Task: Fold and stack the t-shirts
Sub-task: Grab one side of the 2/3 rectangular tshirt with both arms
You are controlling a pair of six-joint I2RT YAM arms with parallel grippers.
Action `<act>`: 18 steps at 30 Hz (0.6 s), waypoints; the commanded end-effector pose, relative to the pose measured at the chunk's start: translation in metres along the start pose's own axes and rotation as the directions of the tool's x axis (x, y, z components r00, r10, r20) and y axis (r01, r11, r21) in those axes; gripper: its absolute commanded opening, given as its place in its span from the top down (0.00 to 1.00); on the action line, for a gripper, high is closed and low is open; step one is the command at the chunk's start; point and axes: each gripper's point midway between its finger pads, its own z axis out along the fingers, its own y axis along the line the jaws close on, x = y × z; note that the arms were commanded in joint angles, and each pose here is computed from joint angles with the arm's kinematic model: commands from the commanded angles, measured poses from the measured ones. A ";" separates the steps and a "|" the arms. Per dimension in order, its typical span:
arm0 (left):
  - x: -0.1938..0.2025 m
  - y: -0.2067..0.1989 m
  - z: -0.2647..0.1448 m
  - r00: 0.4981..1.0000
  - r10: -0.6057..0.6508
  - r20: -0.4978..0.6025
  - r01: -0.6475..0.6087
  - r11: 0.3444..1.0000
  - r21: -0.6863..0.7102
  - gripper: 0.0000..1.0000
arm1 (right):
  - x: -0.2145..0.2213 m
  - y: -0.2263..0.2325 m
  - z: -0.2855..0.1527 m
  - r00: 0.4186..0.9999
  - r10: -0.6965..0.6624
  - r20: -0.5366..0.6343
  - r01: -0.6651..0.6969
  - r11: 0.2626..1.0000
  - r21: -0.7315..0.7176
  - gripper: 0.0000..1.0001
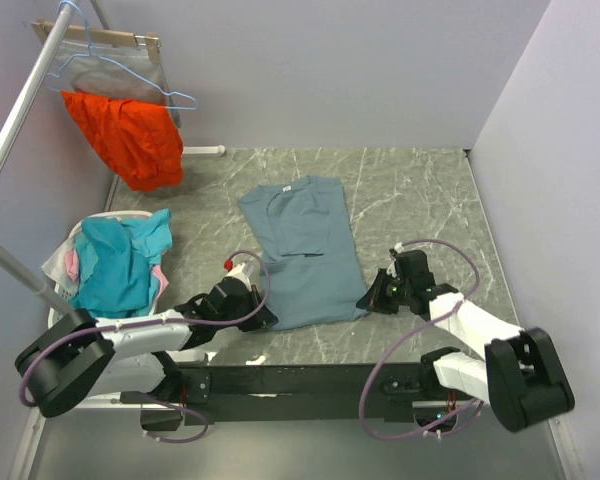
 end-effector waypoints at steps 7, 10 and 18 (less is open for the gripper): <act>0.006 0.017 -0.014 0.998 -0.047 0.046 0.050 0.996 -0.075 0.94 | -0.002 -0.006 -0.021 0.995 0.040 0.096 -0.049 0.995 0.088 0.70; 0.003 0.016 -0.014 0.998 -0.040 0.054 0.045 0.995 -0.091 0.74 | -0.005 -0.010 -0.023 0.994 0.046 0.104 -0.059 0.991 0.122 0.52; 0.009 0.018 -0.013 0.998 -0.046 0.033 0.049 0.995 -0.091 0.53 | -0.006 -0.016 -0.033 0.987 0.072 0.142 -0.096 0.981 0.166 0.43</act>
